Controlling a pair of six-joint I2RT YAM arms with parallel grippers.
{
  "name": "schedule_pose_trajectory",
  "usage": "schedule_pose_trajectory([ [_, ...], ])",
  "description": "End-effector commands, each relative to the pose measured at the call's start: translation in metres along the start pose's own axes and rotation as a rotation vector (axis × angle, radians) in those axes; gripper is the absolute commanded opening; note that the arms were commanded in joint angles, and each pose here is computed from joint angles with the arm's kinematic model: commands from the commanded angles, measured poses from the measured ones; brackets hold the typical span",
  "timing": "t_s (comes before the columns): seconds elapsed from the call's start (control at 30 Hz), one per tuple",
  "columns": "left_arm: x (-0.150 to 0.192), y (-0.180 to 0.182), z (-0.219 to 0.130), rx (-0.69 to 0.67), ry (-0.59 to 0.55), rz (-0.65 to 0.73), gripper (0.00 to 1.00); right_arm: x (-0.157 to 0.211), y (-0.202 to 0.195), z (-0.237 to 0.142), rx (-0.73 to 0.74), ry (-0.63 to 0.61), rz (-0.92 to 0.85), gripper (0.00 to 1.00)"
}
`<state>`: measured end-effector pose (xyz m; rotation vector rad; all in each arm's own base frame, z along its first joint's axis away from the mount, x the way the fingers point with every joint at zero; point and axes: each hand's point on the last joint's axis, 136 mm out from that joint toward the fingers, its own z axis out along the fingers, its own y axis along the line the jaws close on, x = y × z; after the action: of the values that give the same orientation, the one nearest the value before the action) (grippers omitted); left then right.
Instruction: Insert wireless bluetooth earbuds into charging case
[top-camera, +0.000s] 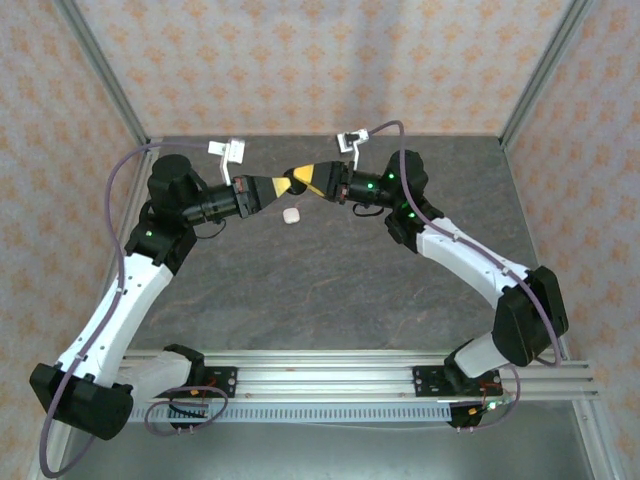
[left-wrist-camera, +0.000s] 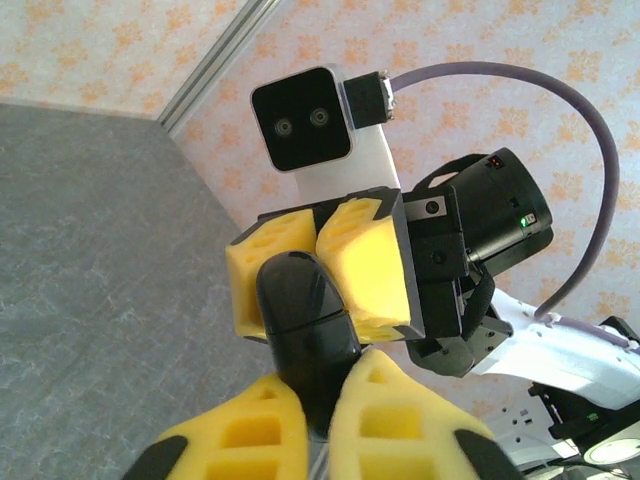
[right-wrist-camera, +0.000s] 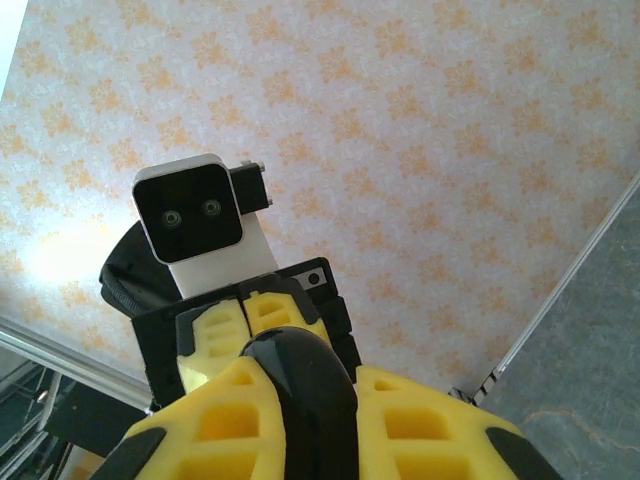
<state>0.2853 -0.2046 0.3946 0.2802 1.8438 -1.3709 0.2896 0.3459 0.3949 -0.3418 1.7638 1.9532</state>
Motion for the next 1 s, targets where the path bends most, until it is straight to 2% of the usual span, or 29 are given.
schedule_pose_trajectory([
  [0.0,0.006,0.002,-0.002,-0.046,0.030,0.024,0.30,-0.005,0.030,0.001,-0.085,-0.024,-0.094,0.06],
  [0.07,0.006,0.003,-0.002,-0.053,0.036,0.044,0.48,-0.006,0.030,-0.002,-0.076,-0.048,-0.110,0.04],
  [0.13,0.007,0.006,-0.002,-0.072,0.041,0.040,0.62,-0.009,0.030,-0.006,-0.054,-0.080,-0.137,0.02],
  [0.2,0.007,0.011,-0.005,-0.113,0.037,0.048,0.69,-0.011,0.027,-0.012,-0.001,-0.116,-0.182,0.02],
  [0.27,0.006,0.012,-0.007,-0.132,0.023,0.072,0.72,-0.013,0.025,-0.021,0.074,-0.157,-0.244,0.02],
  [0.4,0.003,0.005,-0.013,-0.104,-0.038,0.149,0.73,-0.018,0.030,-0.046,0.218,-0.263,-0.384,0.02],
  [0.53,0.007,-0.008,-0.007,-0.046,-0.080,0.227,0.73,-0.019,0.045,-0.061,0.244,-0.334,-0.460,0.02],
  [0.63,0.010,-0.016,0.003,-0.041,-0.091,0.258,0.75,-0.015,0.051,-0.060,0.243,-0.333,-0.489,0.02],
  [0.83,-0.002,-0.051,0.018,0.136,-0.112,0.254,0.74,-0.008,0.057,-0.055,0.233,-0.305,-0.507,0.02],
  [0.97,-0.005,-0.069,0.021,0.199,-0.106,0.291,0.74,-0.004,0.061,-0.053,0.223,-0.279,-0.516,0.02],
])
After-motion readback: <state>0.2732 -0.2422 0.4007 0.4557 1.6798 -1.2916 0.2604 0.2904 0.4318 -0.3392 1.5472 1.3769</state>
